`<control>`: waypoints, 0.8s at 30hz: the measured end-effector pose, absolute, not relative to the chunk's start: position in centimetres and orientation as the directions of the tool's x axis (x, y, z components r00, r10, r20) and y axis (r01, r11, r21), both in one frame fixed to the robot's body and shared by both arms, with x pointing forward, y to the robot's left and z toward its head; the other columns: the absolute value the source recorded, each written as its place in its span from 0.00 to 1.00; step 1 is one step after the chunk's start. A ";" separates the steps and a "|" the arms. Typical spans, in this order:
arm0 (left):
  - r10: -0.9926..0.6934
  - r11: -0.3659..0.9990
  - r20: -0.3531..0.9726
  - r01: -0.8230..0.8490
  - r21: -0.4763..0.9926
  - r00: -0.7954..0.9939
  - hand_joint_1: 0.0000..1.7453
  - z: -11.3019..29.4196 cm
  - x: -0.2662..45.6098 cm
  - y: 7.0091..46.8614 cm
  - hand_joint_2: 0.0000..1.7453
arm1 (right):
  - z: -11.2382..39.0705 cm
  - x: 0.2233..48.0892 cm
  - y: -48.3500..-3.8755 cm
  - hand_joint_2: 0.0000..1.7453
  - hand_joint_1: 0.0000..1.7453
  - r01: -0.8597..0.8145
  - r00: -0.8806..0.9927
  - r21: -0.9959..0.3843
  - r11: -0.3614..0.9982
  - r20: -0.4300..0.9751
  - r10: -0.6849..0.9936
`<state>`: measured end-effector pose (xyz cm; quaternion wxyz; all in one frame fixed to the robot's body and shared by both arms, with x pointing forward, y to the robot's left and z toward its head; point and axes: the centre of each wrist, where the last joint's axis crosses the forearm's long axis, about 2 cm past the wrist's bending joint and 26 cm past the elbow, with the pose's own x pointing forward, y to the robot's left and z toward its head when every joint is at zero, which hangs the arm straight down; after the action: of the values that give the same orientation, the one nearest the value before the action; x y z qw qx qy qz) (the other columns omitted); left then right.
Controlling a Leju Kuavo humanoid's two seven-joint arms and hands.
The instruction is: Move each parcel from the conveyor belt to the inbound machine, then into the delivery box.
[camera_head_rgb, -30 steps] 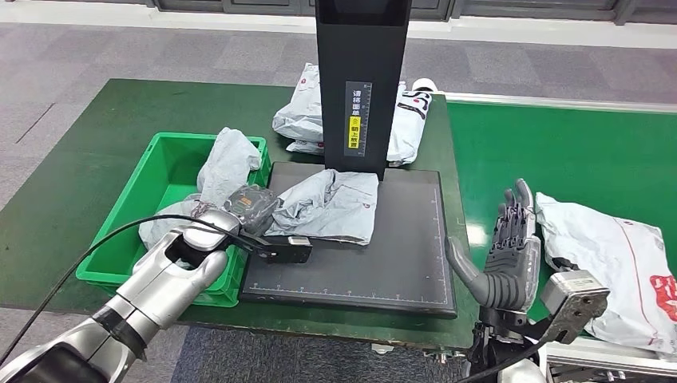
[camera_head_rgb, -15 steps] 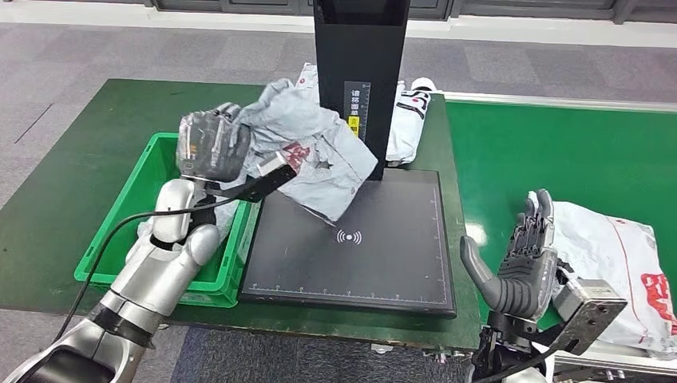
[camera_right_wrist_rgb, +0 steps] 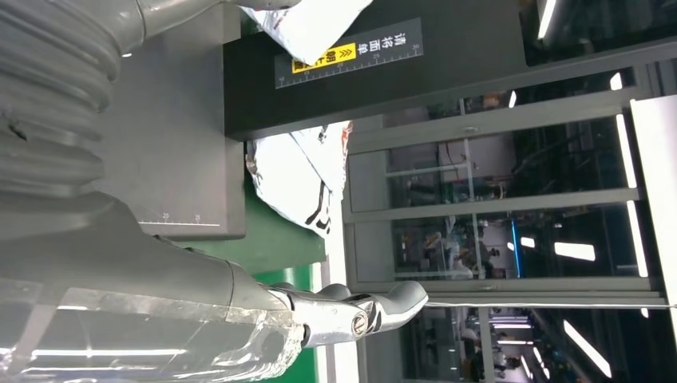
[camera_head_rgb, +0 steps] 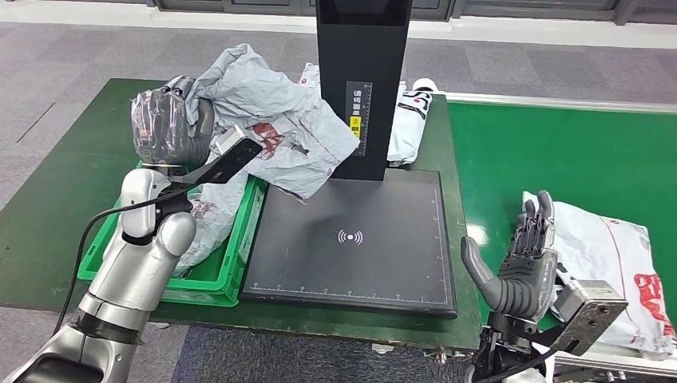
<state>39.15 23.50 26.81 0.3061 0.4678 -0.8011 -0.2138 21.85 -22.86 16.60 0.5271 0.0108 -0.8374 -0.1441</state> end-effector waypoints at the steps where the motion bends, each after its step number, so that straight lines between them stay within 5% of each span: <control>1: -0.880 0.471 0.290 -0.619 0.628 -0.375 1.00 26.8 39.1 23.5 1.00 | 16.6 21.8 -22.9 1.00 0.00 0.134 -0.444 0.253 0.958 0.880 -0.170; 16: -0.863 0.501 0.301 -0.769 0.397 -0.407 1.00 27.9 37.7 27.1 1.00 | 16.6 21.9 -22.8 1.00 0.00 0.127 -0.446 0.257 0.958 0.878 -0.177; 19: -0.908 0.410 0.249 -0.831 0.376 -0.336 1.00 28.0 36.8 29.0 1.00 | 16.6 21.9 -22.8 1.00 0.00 0.123 -0.445 0.257 0.959 0.878 -0.178; 24: -0.938 0.095 0.334 -0.854 0.511 0.096 1.00 22.4 31.6 35.4 1.00 | 16.3 21.6 -22.9 1.00 0.00 0.127 -0.431 0.261 0.957 0.883 -0.184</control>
<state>31.63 35.44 22.38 0.3158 0.6695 -0.6691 -0.0658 21.55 -22.86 16.29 0.5331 0.0171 -0.8332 -0.1456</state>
